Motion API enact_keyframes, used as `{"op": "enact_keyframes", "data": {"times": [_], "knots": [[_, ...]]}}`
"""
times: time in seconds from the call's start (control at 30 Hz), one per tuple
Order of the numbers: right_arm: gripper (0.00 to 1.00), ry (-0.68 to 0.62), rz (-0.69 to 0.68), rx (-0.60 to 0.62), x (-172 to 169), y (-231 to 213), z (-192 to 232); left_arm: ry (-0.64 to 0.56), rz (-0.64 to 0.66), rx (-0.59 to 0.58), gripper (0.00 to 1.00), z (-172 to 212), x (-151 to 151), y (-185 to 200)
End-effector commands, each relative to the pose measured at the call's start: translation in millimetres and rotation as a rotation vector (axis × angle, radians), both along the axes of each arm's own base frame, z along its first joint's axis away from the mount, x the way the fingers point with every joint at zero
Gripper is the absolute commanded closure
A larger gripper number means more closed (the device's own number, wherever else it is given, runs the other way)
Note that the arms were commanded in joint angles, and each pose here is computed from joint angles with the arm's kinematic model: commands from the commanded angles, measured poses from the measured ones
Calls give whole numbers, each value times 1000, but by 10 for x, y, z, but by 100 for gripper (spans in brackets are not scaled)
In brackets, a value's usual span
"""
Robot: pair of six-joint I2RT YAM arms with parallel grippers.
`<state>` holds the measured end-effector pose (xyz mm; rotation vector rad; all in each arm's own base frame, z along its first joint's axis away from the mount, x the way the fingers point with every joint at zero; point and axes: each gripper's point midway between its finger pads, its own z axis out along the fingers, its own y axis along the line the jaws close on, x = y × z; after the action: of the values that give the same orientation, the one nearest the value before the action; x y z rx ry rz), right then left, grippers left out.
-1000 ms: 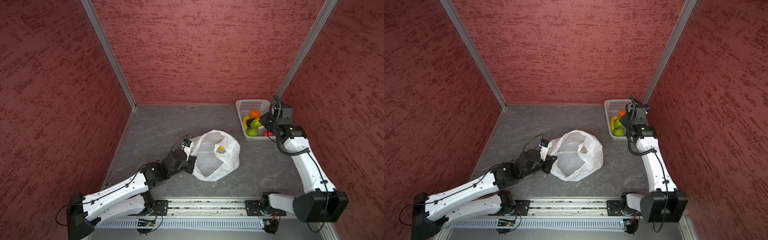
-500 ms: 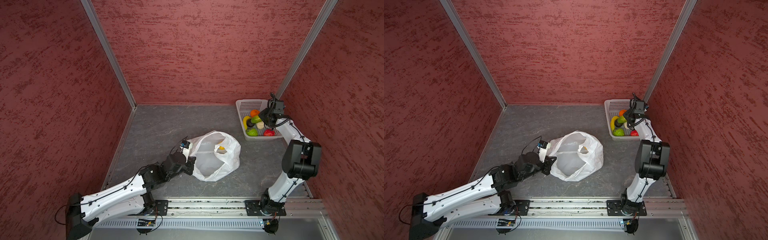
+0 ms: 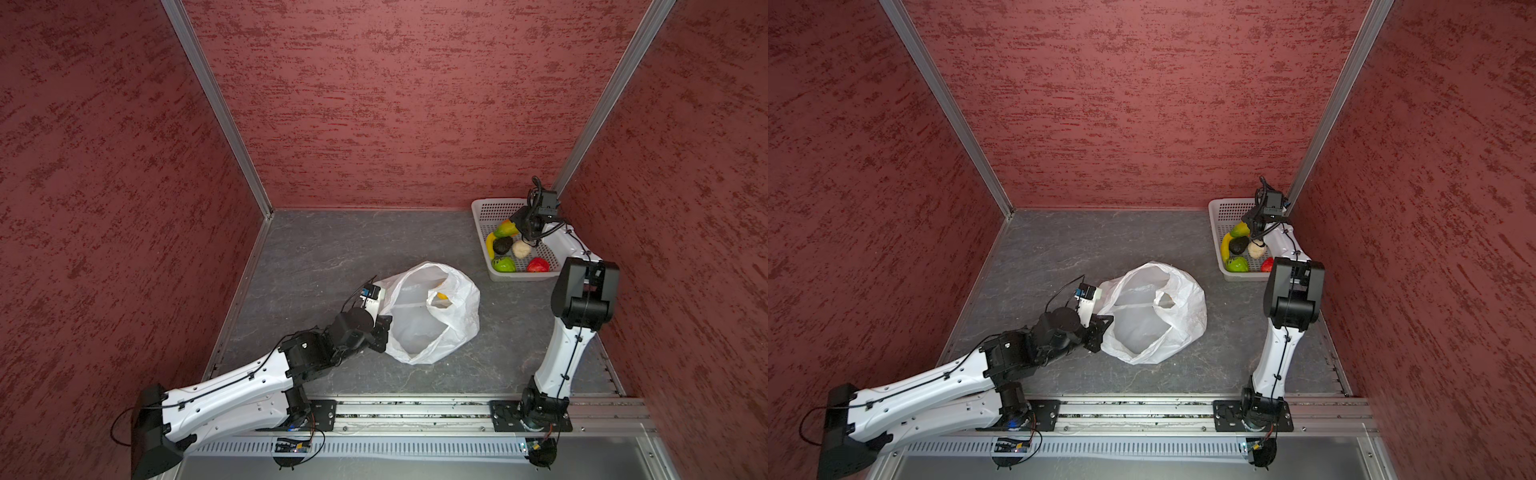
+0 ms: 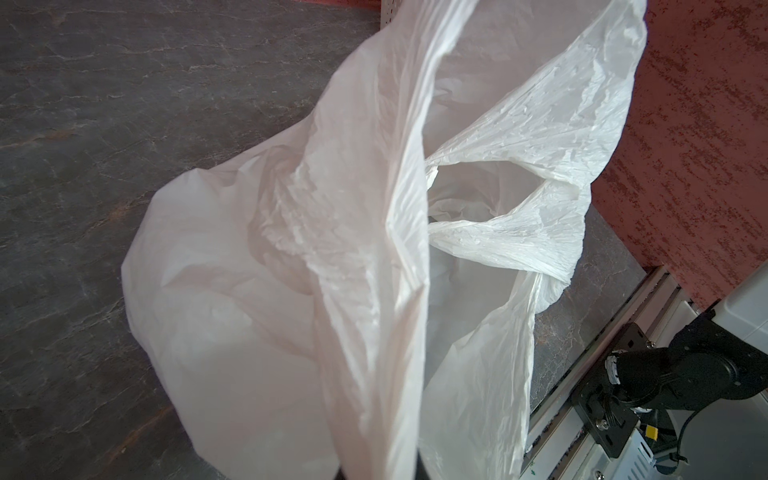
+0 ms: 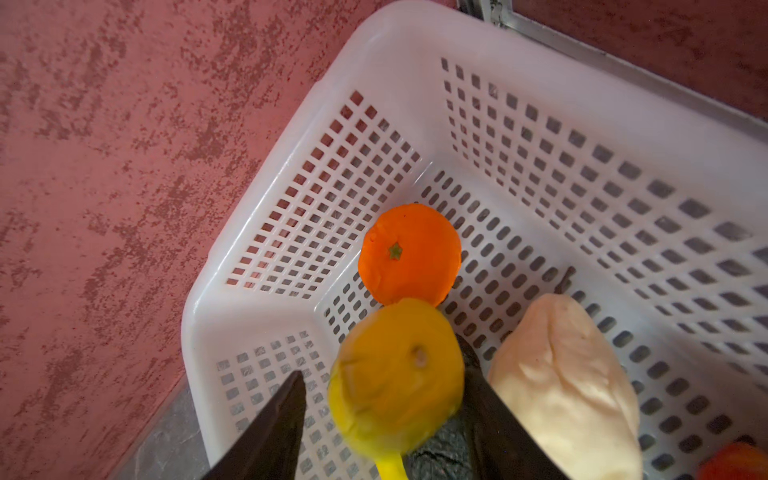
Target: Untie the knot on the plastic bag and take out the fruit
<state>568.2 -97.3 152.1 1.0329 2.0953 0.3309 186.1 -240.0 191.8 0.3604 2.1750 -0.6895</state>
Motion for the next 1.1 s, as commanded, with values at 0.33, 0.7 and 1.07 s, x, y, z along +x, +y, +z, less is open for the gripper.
{"op": "enact_keyframes", "data": {"times": [0.33,0.7,1.07], "knots": [[25,-2,140,-62,-356,331,451,-23,3,-23,100,74,8,-6],[19,-31,454,-29,-1451,1355,791,-37,10,-24,100,121,33,-8],[9,-41,678,-51,-2681,1960,1152,-38,5,-19,100,109,46,-31]]}}
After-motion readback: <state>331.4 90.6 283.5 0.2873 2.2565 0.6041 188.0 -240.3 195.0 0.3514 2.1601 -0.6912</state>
